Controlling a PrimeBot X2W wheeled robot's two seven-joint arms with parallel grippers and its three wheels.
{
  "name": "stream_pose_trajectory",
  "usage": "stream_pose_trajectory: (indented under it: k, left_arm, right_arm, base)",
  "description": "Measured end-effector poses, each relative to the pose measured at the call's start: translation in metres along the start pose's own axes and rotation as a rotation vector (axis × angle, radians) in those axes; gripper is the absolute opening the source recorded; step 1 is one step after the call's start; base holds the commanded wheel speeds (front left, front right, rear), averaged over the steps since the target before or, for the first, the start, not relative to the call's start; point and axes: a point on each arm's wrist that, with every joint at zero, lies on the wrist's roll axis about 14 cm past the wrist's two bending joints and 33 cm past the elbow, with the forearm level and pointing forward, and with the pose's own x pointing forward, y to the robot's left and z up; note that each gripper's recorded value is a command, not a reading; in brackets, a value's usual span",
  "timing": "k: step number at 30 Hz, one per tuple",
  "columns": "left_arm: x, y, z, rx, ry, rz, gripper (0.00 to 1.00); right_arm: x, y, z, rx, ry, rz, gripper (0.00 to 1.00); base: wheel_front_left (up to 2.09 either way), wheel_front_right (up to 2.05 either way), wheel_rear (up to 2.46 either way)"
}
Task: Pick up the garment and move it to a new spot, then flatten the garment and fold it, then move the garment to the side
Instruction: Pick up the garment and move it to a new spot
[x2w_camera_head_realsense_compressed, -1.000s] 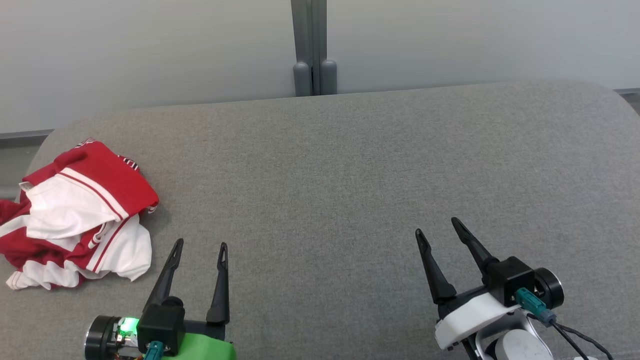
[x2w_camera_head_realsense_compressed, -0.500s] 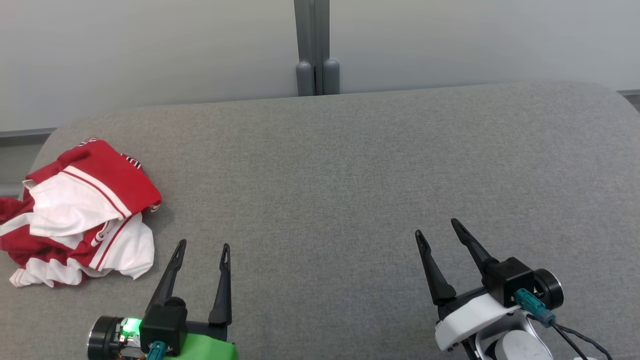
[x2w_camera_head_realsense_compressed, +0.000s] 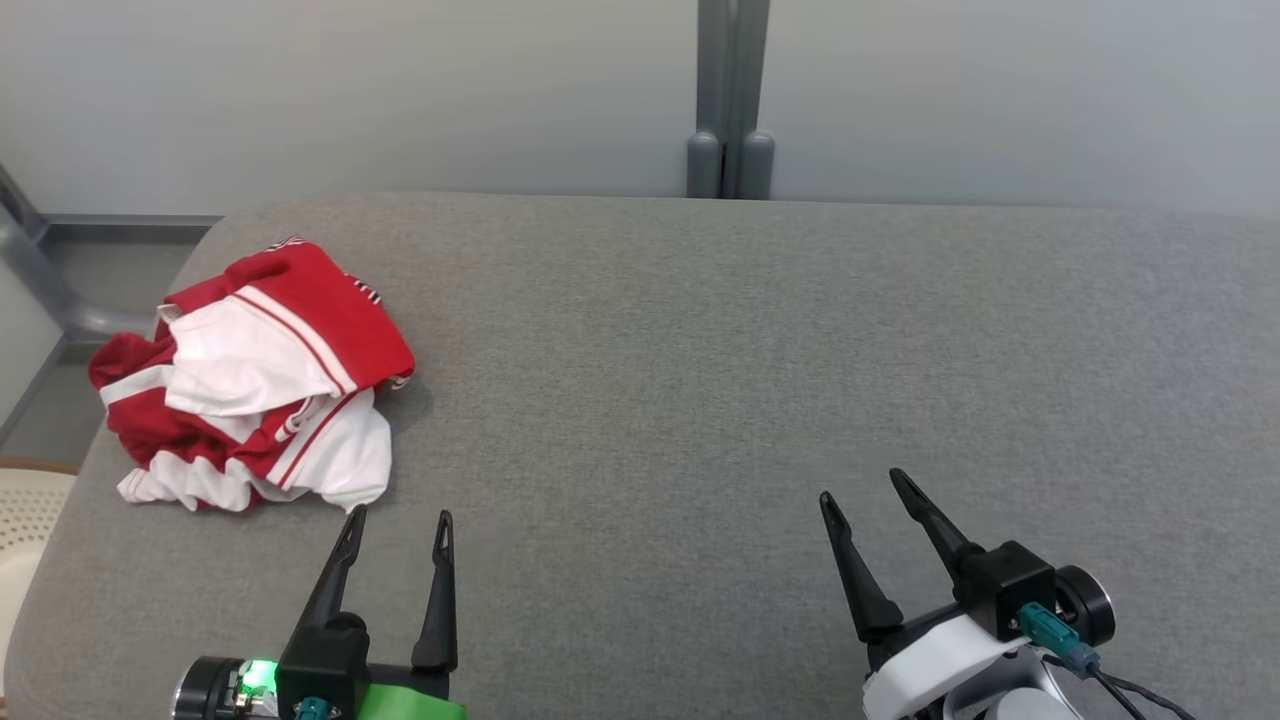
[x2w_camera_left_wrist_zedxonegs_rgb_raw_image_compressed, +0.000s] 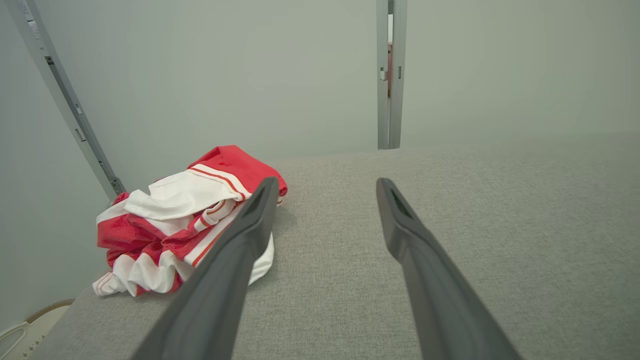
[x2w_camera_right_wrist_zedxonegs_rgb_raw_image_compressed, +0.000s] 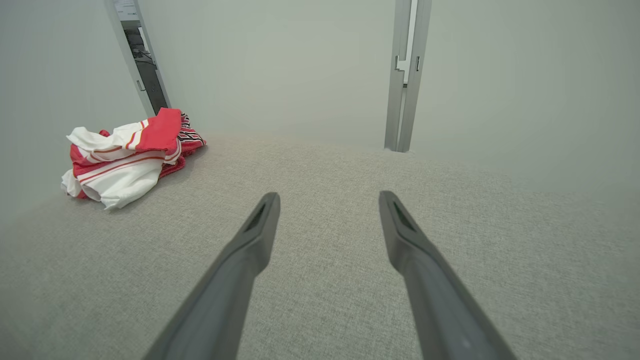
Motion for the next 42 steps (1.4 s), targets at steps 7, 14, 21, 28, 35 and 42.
stream_pose_trajectory:
  k: [7,14,21,28,35,42]
  left_arm:
    - [-0.023,0.028,-0.003,0.004,0.015,0.099,1.0]
    - [-0.046,0.051,-0.004,0.009,0.021,0.186,1.0]
    - [-0.063,0.067,-0.001,0.018,0.017,0.257,1.0]
    - [-0.076,0.078,-0.001,0.024,0.022,0.309,1.0]
    - [-0.079,0.083,-0.004,0.022,0.036,0.337,1.0]
    - [-0.08,0.086,-0.004,0.023,0.04,0.354,1.0]
  right_arm:
    - [0.01,0.028,-0.006,0.016,0.017,0.091,1.0]
    - [0.02,0.059,-0.009,0.026,0.026,0.189,1.0]
    - [0.027,0.084,-0.012,0.034,0.037,0.272,1.0]
    - [0.03,0.104,-0.016,0.038,0.05,0.335,1.0]
    - [0.034,0.113,-0.021,0.042,0.062,0.368,1.0]
    - [0.033,0.119,-0.026,0.041,0.076,0.39,1.0]
  base:
    - [0.0,0.0,0.0]
    - [0.0,0.0,0.0]
    - [0.0,0.0,0.0]
    - [0.0,0.0,0.0]
    - [0.0,0.0,0.0]
    - [0.0,0.0,0.0]
